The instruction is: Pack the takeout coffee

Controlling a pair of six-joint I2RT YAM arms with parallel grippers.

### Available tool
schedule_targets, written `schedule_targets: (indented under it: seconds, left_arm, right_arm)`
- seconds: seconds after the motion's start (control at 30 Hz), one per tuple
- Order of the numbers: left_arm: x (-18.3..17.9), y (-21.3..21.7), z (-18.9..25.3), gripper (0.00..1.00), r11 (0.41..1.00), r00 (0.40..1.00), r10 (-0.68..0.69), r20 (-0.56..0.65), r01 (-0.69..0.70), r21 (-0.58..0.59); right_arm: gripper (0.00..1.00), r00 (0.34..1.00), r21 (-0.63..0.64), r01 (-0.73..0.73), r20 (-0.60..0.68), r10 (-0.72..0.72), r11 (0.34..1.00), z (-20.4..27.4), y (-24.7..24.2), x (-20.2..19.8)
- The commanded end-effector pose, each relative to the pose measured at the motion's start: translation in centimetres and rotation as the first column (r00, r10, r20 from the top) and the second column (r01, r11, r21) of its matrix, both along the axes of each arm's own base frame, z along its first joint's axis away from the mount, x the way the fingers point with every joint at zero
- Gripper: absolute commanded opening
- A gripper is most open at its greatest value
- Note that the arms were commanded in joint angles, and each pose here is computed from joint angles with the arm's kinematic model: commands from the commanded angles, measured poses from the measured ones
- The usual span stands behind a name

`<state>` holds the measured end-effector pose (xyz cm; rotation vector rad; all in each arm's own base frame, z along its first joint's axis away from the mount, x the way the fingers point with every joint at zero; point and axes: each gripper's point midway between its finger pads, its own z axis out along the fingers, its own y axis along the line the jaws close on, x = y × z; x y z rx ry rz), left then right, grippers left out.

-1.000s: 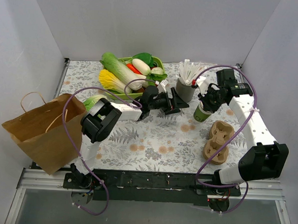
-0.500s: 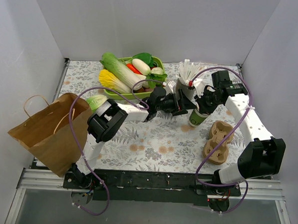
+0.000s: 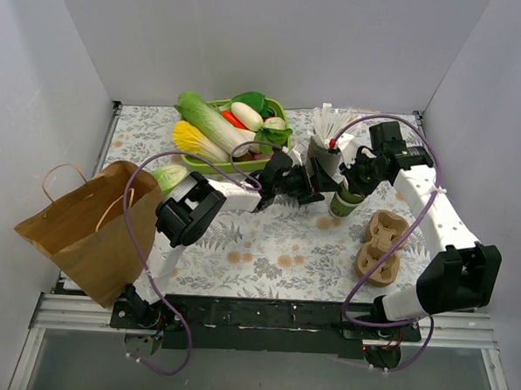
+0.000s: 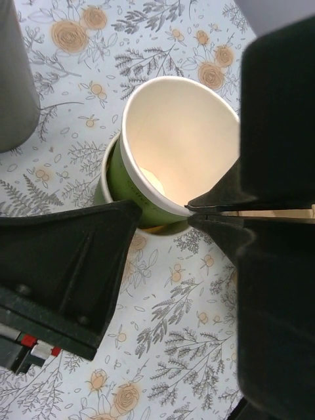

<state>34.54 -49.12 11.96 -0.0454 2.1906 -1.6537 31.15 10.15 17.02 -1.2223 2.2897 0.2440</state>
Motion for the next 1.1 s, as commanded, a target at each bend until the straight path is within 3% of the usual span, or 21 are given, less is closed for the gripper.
schedule_targets:
  seconds: [0.0, 0.2, 0.3, 0.43, 0.53, 0.57, 0.63, 0.7, 0.73, 0.8, 0.87, 0.9, 1.0, 1.03, 1.07]
  left_arm:
    - [0.3, -0.3, -0.5, 0.98, 0.999, 1.000, 0.015, 0.009, -0.016, 0.032]
    - [-0.1, -0.4, 1.2, 0.98, 1.000, 0.998, -0.018, 0.057, 0.019, -0.006]
    - [-0.6, -0.5, 5.5, 0.98, 0.995, 0.980, -0.067, 0.185, 0.080, -0.066]
    - [-1.3, 0.2, 9.7, 0.98, 0.987, 0.930, -0.122, 0.346, 0.150, -0.054]
    - [-2.9, 1.4, 10.3, 0.98, 0.977, 0.867, -0.205, 0.455, 0.212, 0.035]
    - [-3.3, 2.0, 9.7, 0.98, 0.970, 0.820, -0.240, 0.520, 0.227, 0.091]
    - [-5.2, 3.9, 7.0, 0.98, 0.951, 0.806, -0.310, 0.504, 0.252, 0.181]
    - [-6.7, 5.7, 7.8, 0.98, 0.929, 0.711, -0.370, 0.598, 0.273, 0.250]
    - [-8.5, 7.2, 5.5, 0.98, 0.902, 0.710, -0.431, 0.557, 0.313, 0.299]
    - [-10.0, 8.9, 6.3, 0.98, 0.880, 0.627, -0.474, 0.618, 0.321, 0.350]
    - [-11.3, 11.0, 4.3, 0.98, 0.847, 0.634, -0.524, 0.568, 0.320, 0.425]
    - [-11.7, 11.8, 4.6, 0.98, 0.839, 0.609, -0.536, 0.585, 0.306, 0.450]
    - [-13.4, 14.8, 2.8, 0.98, 0.759, 0.504, -0.642, 0.578, 0.311, 0.572]
    - [-14.2, 16.2, 1.7, 0.98, 0.706, 0.453, -0.700, 0.552, 0.320, 0.632]
    - [-14.3, 17.3, 1.1, 0.97, 0.676, 0.440, -0.724, 0.530, 0.305, 0.671]
  right_arm:
    - [0.01, 0.995, 0.033, 0.004, 0.104, -0.007, 0.999, 2.4, 0.5, 0.8]
    - [0.01, 0.994, 0.016, 0.008, 0.109, -0.010, 1.000, 2.3, 0.2, 0.9]
    - [0.01, 0.993, 0.007, 0.012, 0.117, -0.013, 1.000, 2.6, 0.1, 1.2]
    - [0.01, 0.990, 0.006, 0.016, 0.137, -0.017, 1.000, 3.5, 0.0, 1.6]
    - [0.01, 0.995, -0.028, 0.006, 0.104, -0.003, 1.000, 2.5, -0.3, 1.3]
    - [0.01, 0.996, -0.040, -0.001, 0.085, 0.004, 0.999, 1.7, -0.5, 1.0]
    - [0.01, 0.996, -0.051, -0.016, 0.083, 0.020, 0.999, 1.1, -0.7, 0.8]
    - [0.01, 0.996, -0.054, -0.030, 0.079, 0.034, 0.998, 0.4, -0.6, 0.7]
    - [0.01, 0.997, -0.054, -0.033, 0.075, 0.037, 0.998, 0.1, -0.6, 0.6]
    - [0.01, 0.997, -0.059, -0.036, 0.072, 0.040, 0.998, -0.2, -0.6, 0.8]
    - [0.01, 0.997, -0.067, -0.033, 0.070, 0.038, 0.997, -0.6, -0.7, 1.1]
    - [0.01, 0.997, -0.070, -0.033, 0.070, 0.038, 0.997, -0.6, -0.7, 1.2]
    - [0.01, 0.997, -0.069, -0.035, 0.072, 0.040, 0.997, -0.7, -0.6, 1.5]
    - [0.01, 0.996, -0.067, -0.035, 0.075, 0.040, 0.997, -0.6, -0.5, 1.7]
    - [0.01, 0.997, -0.066, -0.037, 0.072, 0.042, 0.997, -0.7, -0.5, 1.7]
